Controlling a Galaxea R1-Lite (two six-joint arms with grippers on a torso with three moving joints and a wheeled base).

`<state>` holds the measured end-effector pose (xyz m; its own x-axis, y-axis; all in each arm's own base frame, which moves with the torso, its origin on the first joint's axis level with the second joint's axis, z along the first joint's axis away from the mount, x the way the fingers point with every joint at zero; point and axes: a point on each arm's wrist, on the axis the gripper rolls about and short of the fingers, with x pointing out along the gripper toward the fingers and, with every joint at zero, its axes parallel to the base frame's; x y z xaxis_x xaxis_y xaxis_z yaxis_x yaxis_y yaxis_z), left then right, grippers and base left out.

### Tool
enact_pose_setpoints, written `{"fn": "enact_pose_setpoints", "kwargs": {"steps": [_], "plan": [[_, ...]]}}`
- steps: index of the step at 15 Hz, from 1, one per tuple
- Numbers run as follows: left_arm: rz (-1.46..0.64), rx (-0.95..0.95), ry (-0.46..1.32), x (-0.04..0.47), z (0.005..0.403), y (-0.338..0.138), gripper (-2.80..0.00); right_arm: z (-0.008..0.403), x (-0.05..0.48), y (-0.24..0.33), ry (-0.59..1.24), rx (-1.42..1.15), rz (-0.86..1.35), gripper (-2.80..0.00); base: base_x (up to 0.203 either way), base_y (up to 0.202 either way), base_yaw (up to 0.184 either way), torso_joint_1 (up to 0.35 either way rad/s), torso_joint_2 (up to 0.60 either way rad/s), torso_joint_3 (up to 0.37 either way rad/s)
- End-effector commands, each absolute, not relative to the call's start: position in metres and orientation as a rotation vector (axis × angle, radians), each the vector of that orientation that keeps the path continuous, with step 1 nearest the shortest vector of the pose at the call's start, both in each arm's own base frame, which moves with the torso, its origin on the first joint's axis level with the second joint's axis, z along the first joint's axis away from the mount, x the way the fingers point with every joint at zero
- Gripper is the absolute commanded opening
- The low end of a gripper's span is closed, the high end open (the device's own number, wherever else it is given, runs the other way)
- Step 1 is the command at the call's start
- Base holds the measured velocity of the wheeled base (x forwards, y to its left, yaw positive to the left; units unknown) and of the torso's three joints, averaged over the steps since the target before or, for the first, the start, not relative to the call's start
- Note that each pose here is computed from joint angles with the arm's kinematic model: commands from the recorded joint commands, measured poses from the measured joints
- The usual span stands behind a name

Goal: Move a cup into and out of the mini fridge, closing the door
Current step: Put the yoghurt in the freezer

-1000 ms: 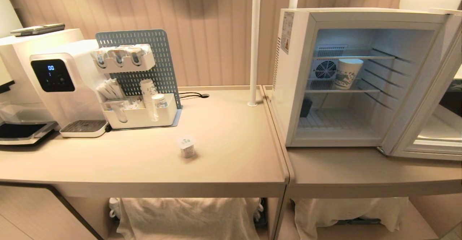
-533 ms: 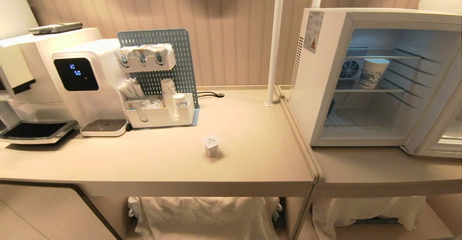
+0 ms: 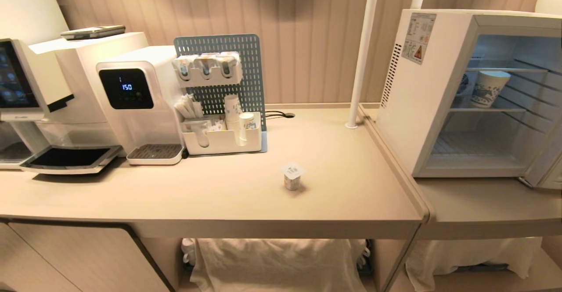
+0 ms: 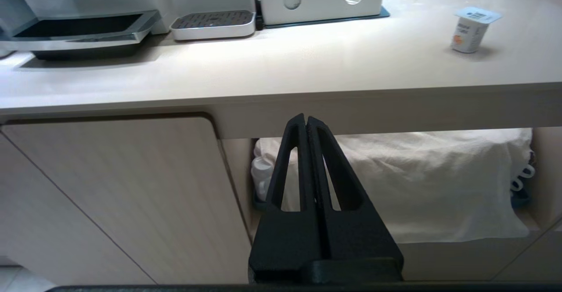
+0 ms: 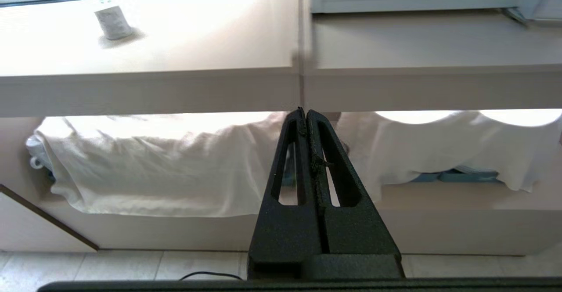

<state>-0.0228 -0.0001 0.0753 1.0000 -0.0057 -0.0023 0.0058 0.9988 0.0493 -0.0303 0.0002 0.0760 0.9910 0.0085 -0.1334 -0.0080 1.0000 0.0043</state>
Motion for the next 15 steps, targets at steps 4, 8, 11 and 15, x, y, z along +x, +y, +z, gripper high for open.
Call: {"fn": "enact_pose_setpoints", "kwargs": {"steps": [4, 8, 11, 15], "plan": [[-0.006, 0.051, 0.0, -0.0228, 0.0755, -0.0001, -2.8, 0.0758, -0.0303, 0.0002, 0.135, 0.004, 0.009, -2.8, 0.0, 0.193, 0.001, 0.002, 0.0, 0.002], [-0.006, 0.049, 0.0, -0.0228, 0.0755, -0.0001, -2.8, 0.0758, -0.0303, 0.0002, 0.135, 0.004, 0.009, -2.8, 0.0, 0.194, 0.002, 0.001, 0.0, 0.004], [-0.006, 0.051, 0.0, -0.0228, 0.0755, -0.0001, -2.8, 0.0758, -0.0303, 0.0002, 0.135, 0.004, 0.009, -2.8, 0.0, 0.194, 0.001, 0.004, 0.0, 0.003], [-0.005, 0.057, 0.0, -0.0228, 0.0755, -0.0001, -2.8, 0.0759, -0.0304, 0.0002, 0.132, 0.004, 0.008, -2.8, 0.0, 0.175, 0.001, 0.003, 0.0, 0.002]]}}
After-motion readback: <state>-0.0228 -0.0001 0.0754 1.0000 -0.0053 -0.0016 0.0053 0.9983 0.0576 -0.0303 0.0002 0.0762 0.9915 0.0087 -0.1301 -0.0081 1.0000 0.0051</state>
